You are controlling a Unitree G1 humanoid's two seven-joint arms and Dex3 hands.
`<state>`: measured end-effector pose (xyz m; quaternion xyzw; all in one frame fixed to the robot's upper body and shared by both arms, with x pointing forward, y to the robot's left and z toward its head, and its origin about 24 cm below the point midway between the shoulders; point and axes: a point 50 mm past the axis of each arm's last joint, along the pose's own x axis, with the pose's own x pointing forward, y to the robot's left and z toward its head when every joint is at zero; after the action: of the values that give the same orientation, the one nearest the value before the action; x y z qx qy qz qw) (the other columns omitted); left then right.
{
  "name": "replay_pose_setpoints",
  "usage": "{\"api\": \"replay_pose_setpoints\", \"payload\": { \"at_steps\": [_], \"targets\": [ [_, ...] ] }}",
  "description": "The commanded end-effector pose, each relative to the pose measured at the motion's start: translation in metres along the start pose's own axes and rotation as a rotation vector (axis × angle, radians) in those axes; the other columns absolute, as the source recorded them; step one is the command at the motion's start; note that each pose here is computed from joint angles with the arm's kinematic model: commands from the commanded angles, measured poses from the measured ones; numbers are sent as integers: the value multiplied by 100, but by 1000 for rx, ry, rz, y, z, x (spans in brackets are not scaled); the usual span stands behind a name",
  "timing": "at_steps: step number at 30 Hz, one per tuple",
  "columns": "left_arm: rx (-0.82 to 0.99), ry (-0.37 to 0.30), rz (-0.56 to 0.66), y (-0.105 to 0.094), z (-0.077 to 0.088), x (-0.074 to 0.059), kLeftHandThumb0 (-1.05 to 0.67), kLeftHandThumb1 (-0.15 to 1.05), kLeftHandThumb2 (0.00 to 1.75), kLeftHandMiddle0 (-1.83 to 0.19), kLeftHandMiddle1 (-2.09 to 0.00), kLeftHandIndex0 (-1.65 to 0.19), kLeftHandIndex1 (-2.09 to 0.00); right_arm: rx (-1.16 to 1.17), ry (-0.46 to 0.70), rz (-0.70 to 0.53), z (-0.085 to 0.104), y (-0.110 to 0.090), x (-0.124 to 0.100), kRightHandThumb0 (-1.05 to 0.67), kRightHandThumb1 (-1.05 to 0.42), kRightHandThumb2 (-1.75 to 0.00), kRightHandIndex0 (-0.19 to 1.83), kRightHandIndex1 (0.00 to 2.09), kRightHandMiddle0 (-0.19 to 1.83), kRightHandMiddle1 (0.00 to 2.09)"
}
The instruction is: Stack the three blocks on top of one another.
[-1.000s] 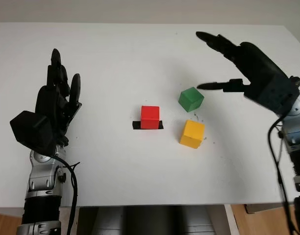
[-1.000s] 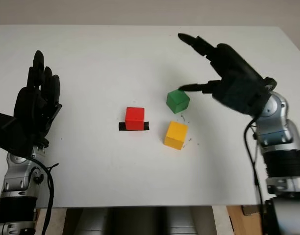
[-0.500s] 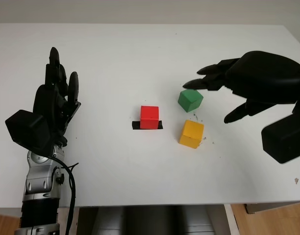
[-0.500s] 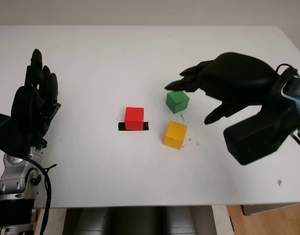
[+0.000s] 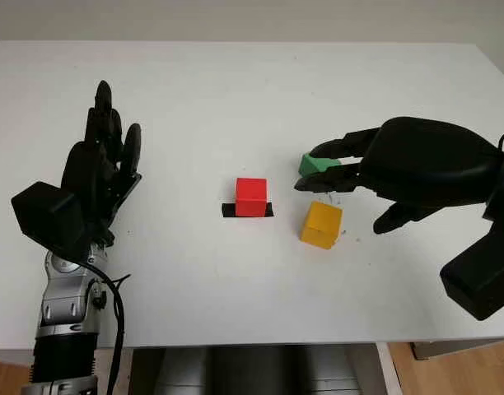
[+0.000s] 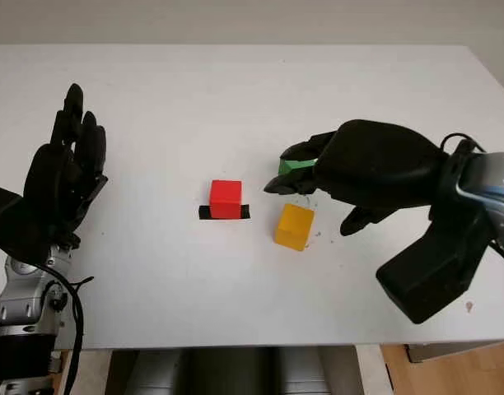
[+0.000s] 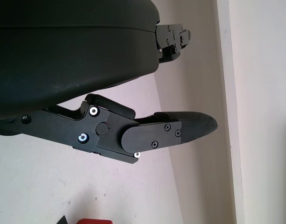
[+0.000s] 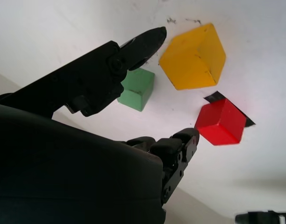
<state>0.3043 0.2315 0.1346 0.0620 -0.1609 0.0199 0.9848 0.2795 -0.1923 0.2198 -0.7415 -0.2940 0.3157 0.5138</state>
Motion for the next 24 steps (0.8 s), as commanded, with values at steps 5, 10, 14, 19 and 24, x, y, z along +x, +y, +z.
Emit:
{"api": "replay_pose_setpoints", "payload": {
  "at_steps": [5, 10, 14, 19, 24],
  "targets": [
    [5, -25, -14, -1, 6, 3, -61, 105, 51, 14, -5, 11, -6, -9, -11, -40, -5, 17, 14, -45, -74, -6, 22, 0, 58, 8],
    [28, -29, -10, -1, 6, 1, -62, 105, 50, 15, -5, 13, -5, -12, -10, -51, -13, 27, 18, -51, -76, -6, 17, 1, 62, 9],
    [40, -27, -12, -2, 6, -1, -63, 105, 50, 15, -5, 13, -5, -25, -13, -52, -17, 32, 18, -53, -79, -7, 16, 2, 64, 10],
    [48, -24, -23, -3, 6, -2, -63, 105, 49, 16, -5, 13, -5, -37, -20, -40, -20, 36, 17, -56, -81, -6, 15, 2, 67, 12],
    [49, -13, -22, -5, 5, -2, -64, 105, 48, 14, -6, 12, -6, -7, -21, -48, -22, 40, 14, -55, -81, -6, 16, 4, 71, 14]
  ]
}}
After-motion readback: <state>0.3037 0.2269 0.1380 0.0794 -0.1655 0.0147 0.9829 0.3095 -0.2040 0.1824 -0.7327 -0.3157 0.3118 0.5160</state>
